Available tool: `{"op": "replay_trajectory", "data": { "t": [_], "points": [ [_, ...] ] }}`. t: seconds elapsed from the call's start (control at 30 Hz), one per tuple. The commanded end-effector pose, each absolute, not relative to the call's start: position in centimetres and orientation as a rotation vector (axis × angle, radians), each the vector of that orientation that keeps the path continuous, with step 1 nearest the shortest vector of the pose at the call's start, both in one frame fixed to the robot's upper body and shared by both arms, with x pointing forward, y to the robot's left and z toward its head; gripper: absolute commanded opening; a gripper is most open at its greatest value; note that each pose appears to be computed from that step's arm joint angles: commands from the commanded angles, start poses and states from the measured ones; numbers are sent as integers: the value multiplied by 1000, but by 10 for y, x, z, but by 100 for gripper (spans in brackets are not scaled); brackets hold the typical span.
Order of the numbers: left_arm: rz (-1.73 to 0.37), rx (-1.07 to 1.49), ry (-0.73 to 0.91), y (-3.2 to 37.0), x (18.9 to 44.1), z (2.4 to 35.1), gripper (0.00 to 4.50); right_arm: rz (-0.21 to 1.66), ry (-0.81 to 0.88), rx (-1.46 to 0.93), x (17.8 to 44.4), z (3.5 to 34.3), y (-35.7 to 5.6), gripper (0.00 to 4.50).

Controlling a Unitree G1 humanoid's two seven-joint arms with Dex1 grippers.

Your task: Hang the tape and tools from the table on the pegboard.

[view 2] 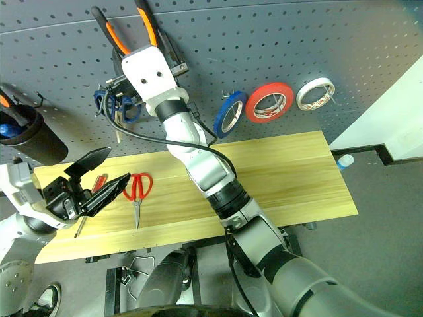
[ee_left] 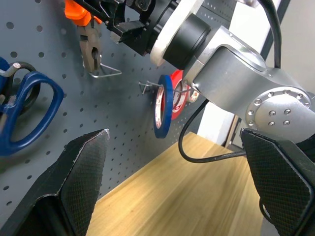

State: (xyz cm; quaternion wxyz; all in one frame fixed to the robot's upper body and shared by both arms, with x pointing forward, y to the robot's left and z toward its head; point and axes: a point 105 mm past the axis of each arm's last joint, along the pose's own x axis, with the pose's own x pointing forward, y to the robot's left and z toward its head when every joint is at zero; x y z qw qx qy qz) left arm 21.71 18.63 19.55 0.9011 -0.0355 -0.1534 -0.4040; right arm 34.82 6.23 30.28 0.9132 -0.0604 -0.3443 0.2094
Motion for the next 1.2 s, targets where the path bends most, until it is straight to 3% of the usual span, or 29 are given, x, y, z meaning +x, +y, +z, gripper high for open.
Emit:
{"op": "replay_trajectory", "data": {
  "t": [0.03,0.6,0.7,0.8,1.2],
  "points": [
    [-840,-59,-342,185,216,199,446,422,-628,-25,347,286,63,448],
    [-837,-56,-343,185,217,199,446,410,-620,-26,348,285,60,448],
    [-836,-55,-343,186,218,199,446,415,-617,-25,348,284,60,388],
    [-838,-53,-343,186,219,200,446,415,-615,-24,349,285,59,293],
    [-837,-60,-340,184,217,199,446,393,-583,-18,352,278,47,289]
  ]
}}
